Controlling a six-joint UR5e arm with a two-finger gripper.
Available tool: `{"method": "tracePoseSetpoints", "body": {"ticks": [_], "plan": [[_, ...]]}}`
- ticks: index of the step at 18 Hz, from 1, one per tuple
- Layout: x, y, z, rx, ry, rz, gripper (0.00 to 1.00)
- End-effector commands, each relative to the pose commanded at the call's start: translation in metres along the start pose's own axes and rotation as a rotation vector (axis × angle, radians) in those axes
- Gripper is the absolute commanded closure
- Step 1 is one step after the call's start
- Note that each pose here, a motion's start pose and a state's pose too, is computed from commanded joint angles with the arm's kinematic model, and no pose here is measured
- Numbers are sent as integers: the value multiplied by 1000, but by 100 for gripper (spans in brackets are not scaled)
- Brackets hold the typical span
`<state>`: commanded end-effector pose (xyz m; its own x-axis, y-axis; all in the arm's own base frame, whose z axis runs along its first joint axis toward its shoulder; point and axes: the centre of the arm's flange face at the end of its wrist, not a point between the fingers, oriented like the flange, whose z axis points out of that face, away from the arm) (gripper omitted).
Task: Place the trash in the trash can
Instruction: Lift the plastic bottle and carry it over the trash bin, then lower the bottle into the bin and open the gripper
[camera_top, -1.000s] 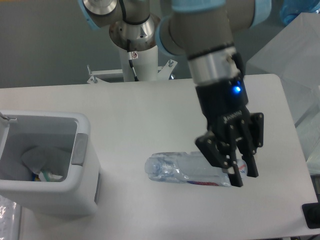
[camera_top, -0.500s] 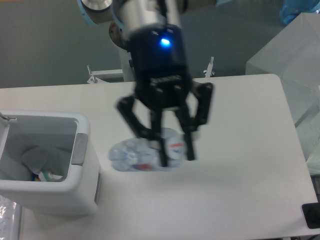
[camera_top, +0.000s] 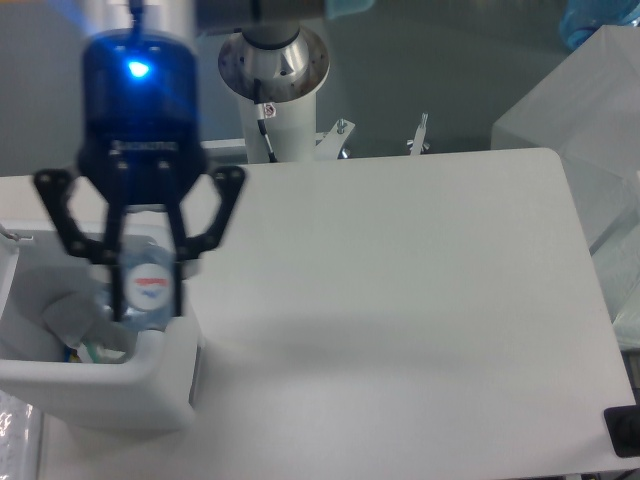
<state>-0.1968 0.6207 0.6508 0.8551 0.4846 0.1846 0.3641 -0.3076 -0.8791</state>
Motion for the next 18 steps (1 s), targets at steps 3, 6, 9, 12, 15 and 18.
{"method": "tracePoseSetpoints", "body": {"ticks": [3, 6, 9, 12, 15, 18], "plan": [[4, 7, 4, -15, 4, 1, 64], [17, 28, 13, -57, 21, 8, 64], [20, 45, 18, -91, 23, 10, 63], [28, 51, 17, -100, 34, 9, 62], [27, 63, 16, -123, 32, 10, 62], [27, 72, 17, -140, 31, 12, 61]]}}
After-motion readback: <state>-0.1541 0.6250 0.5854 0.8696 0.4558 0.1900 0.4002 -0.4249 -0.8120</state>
